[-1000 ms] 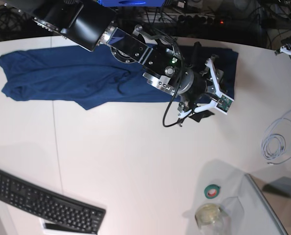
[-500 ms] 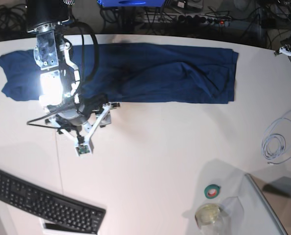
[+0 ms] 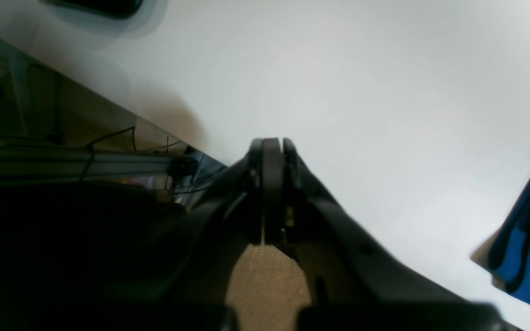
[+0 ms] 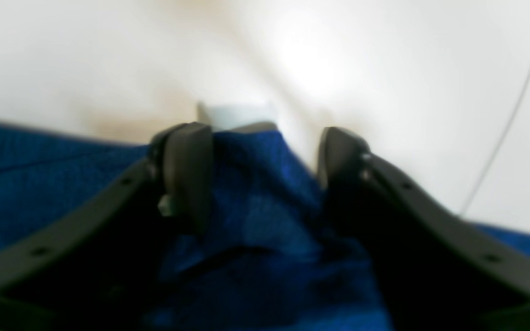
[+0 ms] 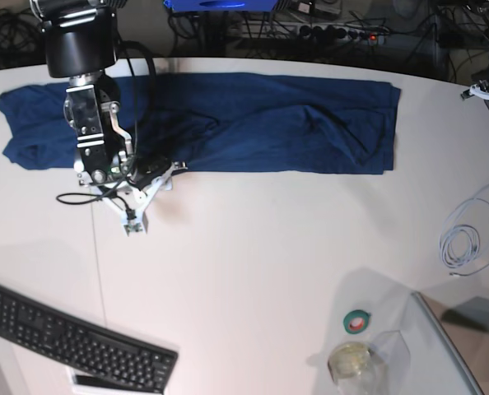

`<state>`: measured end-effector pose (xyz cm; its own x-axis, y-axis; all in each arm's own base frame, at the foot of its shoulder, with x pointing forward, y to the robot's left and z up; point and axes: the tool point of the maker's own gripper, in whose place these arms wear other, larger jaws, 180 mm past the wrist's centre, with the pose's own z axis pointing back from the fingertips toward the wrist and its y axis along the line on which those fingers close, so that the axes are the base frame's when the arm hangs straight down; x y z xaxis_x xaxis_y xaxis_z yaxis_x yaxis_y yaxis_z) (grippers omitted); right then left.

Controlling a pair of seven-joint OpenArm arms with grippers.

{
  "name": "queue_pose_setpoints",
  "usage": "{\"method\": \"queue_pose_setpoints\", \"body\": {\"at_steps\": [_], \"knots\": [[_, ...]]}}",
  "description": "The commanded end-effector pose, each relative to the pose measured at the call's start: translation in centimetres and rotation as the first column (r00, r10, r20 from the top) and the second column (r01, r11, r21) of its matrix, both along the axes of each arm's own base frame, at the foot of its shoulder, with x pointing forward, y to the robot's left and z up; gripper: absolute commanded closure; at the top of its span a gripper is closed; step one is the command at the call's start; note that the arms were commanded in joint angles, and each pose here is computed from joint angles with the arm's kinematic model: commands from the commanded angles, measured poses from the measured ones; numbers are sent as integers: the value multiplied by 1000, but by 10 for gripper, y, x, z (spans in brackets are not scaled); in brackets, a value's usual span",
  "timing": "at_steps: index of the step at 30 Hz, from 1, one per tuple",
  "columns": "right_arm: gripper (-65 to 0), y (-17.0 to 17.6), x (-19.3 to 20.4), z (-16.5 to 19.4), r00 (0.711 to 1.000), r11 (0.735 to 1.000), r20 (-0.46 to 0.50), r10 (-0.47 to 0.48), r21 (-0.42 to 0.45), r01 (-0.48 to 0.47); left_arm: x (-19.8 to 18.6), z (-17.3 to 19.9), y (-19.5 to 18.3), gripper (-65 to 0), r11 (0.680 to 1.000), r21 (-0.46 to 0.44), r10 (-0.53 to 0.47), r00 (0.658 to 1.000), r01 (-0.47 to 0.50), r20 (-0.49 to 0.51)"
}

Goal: Layout the t-shirt on the table in an organized manner, then fold the t-shirt properly
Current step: 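Move the right gripper to the shirt's hem end and grasp it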

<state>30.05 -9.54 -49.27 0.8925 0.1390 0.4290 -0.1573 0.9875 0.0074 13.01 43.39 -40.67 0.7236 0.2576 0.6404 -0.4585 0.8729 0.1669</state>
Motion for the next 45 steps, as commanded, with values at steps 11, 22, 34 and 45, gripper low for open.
{"method": "queue_pose_setpoints", "body": {"at_steps": [11, 22, 34, 45], "knots": [[-30, -1, 7, 40, 990, 1000, 141, -3, 8, 2, 5, 14, 10, 0, 999, 39, -3, 1000, 2, 26], [-30, 2, -43, 50, 994, 1000, 111, 1, 15, -2, 1, 3, 9, 0, 1000, 10, 10, 1000, -10, 15], [-110, -1, -68, 33, 1000, 1000, 26, -4, 3, 3, 4, 4, 7, 0, 1000, 11, 5, 1000, -5, 21], [-500, -24, -79, 80, 990, 998, 136, 28, -53, -21, 38, 13, -88, -196, 956, -50, -282, 953, 288, 108]]}}
